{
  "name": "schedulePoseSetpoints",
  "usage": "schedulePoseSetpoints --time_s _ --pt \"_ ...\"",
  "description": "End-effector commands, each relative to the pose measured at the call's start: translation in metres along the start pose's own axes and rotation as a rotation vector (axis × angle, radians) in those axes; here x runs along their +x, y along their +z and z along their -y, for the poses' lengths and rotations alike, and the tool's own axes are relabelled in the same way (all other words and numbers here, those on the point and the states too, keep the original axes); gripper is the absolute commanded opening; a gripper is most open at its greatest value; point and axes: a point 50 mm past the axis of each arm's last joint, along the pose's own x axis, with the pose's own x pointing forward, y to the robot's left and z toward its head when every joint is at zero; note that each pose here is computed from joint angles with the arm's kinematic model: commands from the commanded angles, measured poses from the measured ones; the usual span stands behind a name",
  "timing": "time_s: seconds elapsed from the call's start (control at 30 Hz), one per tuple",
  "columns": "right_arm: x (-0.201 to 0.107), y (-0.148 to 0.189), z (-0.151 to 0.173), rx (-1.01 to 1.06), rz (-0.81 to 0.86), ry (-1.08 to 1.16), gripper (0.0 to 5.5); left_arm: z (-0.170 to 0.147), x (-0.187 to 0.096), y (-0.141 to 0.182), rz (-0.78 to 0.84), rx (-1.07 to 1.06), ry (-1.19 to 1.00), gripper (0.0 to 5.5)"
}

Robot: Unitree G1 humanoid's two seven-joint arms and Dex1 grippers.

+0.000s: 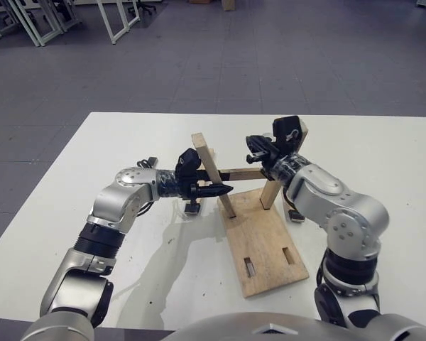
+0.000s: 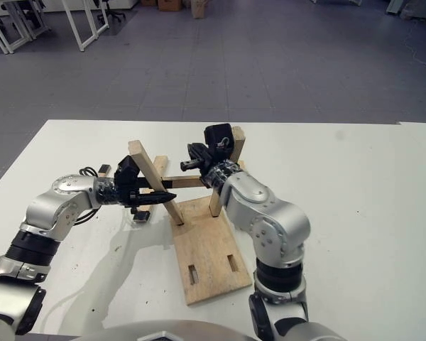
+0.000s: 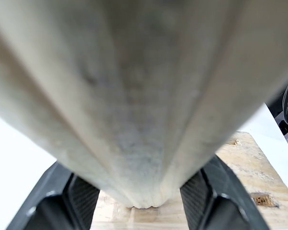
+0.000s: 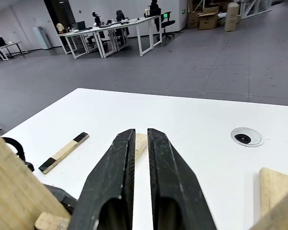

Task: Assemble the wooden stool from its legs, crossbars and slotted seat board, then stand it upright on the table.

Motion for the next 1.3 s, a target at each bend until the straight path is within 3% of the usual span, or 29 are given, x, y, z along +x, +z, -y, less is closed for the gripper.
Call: schedulePoseSetpoints --time_s 0.03,0.2,0.3,0.37,0.43,0.53,0.7,0.77,0.93,1.0,1.1,1.23,1.3 --pt "0.004 0.016 -0.013 0.007 0.103 0.001 0.45 0.013 0.008 -0.061 -0.25 -0.146 0.005 2.07" --pt "0.005 -0.088 -0.006 0.053 -0.403 -0.023 0.45 0.013 0.008 -0.06 -0.252 -0.141 0.008 2.07" --pt "0.003 -0.104 -0.008 0.054 -0.472 -0.014 0.45 0.011 0.011 -0.058 -0.25 -0.134 0.005 2.07" --pt "0.005 -0.103 -0.008 0.049 -0.47 -0.007 0.45 0.01 0.013 -0.057 -0.252 -0.127 0.003 2.07" --pt "0.013 -0.086 -0.014 0.127 -0.359 0.035 0.45 0.01 0.016 -0.058 -0.267 -0.11 0.006 2.07" --pt "0.014 -0.035 -0.015 0.223 -0.101 0.161 0.45 0.009 0.02 -0.063 -0.282 -0.098 0.031 2.07" --pt "-0.021 0.023 0.008 0.289 0.124 0.343 0.45 0.009 0.013 -0.077 -0.331 -0.054 0.06 2.07" --pt "-0.043 0.018 0.018 0.297 0.079 0.447 0.45 0.009 0.006 -0.083 -0.344 -0.054 0.065 2.07" --pt "-0.115 -0.013 0.051 0.151 -0.364 0.704 0.45 0.002 -0.006 -0.081 -0.348 -0.076 0.058 2.07" --pt "-0.108 -0.028 0.086 0.05 -0.506 0.433 0.45 -0.003 -0.006 -0.072 -0.321 -0.077 0.03 2.07" --pt "-0.083 -0.042 0.145 -0.182 -0.506 -0.119 0.45 -0.01 -0.004 -0.064 -0.322 -0.056 -0.01 2.07" --pt "-0.062 -0.042 0.17 -0.294 -0.397 -0.404 0.45 -0.015 -0.001 -0.057 -0.326 -0.045 -0.033 2.07" --pt "-0.043 -0.048 0.158 -0.331 -0.372 -0.399 0.45 -0.014 -0.001 -0.057 -0.323 -0.047 -0.039 2.07"
